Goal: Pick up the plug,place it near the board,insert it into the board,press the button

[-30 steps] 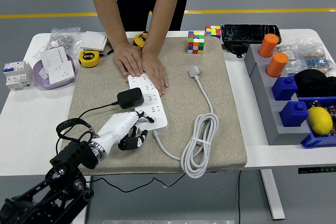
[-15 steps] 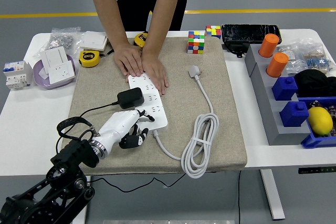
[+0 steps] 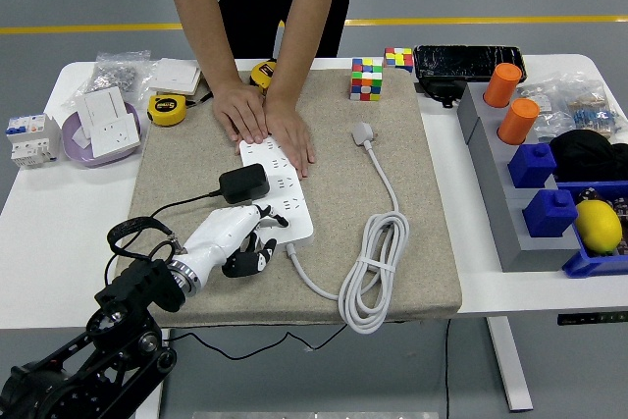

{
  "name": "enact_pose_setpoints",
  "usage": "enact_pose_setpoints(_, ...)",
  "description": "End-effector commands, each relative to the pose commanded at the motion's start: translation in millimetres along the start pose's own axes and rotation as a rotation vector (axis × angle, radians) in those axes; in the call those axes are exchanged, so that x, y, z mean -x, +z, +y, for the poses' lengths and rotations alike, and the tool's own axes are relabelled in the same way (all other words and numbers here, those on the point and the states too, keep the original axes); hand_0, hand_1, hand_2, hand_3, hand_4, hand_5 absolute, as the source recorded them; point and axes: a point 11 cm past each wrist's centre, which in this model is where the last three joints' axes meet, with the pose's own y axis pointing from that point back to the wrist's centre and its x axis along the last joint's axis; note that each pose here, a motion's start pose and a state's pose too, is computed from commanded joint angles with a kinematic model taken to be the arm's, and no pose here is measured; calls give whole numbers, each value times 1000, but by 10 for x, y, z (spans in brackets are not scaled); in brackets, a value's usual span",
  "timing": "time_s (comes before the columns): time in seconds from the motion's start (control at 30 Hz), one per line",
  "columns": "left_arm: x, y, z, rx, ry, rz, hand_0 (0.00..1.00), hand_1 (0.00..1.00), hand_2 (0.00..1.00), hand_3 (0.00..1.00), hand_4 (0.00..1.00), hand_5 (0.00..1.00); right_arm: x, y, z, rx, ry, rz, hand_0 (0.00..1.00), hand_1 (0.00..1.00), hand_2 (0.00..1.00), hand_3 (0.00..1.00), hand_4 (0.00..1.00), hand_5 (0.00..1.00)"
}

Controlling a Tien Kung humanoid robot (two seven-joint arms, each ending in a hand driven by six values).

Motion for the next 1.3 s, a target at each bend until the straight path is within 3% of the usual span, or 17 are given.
enact_pose_setpoints(0.43, 7, -8, 14, -1, -1, 1, 206, 26, 150, 695, 489, 2, 0, 9, 0, 1, 0, 3, 797, 701, 709, 749, 998, 984)
enact_pose_setpoints(0.67, -204, 130, 32, 68, 89, 17, 209, 26, 150, 687, 491, 2, 1, 21, 0, 5, -1, 5, 797, 701, 709, 750, 998, 985)
enact_pose_setpoints(0.7, -258, 160, 41, 87, 117, 24, 230, 100, 206, 687, 501, 2, 4, 20, 0, 4, -1, 6, 796, 701, 709, 750, 998, 985)
enact_pose_setpoints(0.87, -524, 242, 48, 170, 252, 126, 230, 100, 206, 687, 501, 2, 17, 26, 1, 4, -3, 7, 796, 701, 709, 750, 998, 985)
enact_pose_setpoints(0.9, -542, 244, 44, 176, 260, 146, 453, 462, 504, 652, 679, 38, 17, 26, 1, 5, -3, 8, 795, 701, 709, 750, 998, 985)
enact_pose_setpoints(1.07, -711, 248, -70, 201, 300, 328, 453, 462, 504, 652, 679, 38, 21, 27, 1, 5, -4, 10, 795, 701, 709, 750, 998, 985)
enact_pose_setpoints(1.1, -747, 254, -103, 200, 305, 338, 826, 918, 903, 883, 974, 154, 21, 25, 1, 5, -4, 10, 795, 701, 709, 750, 998, 985)
enact_pose_setpoints(1.27, -810, 234, -297, 172, 297, 381, 826, 918, 903, 883, 974, 154, 21, 5, 1, 2, -4, 11, 795, 701, 709, 750, 998, 985)
enact_pose_setpoints(1.3, -819, 223, -354, 159, 291, 382, 953, 986, 963, 920, 998, 225, 21, -3, 1, 1, -4, 11, 795, 700, 709, 750, 998, 985)
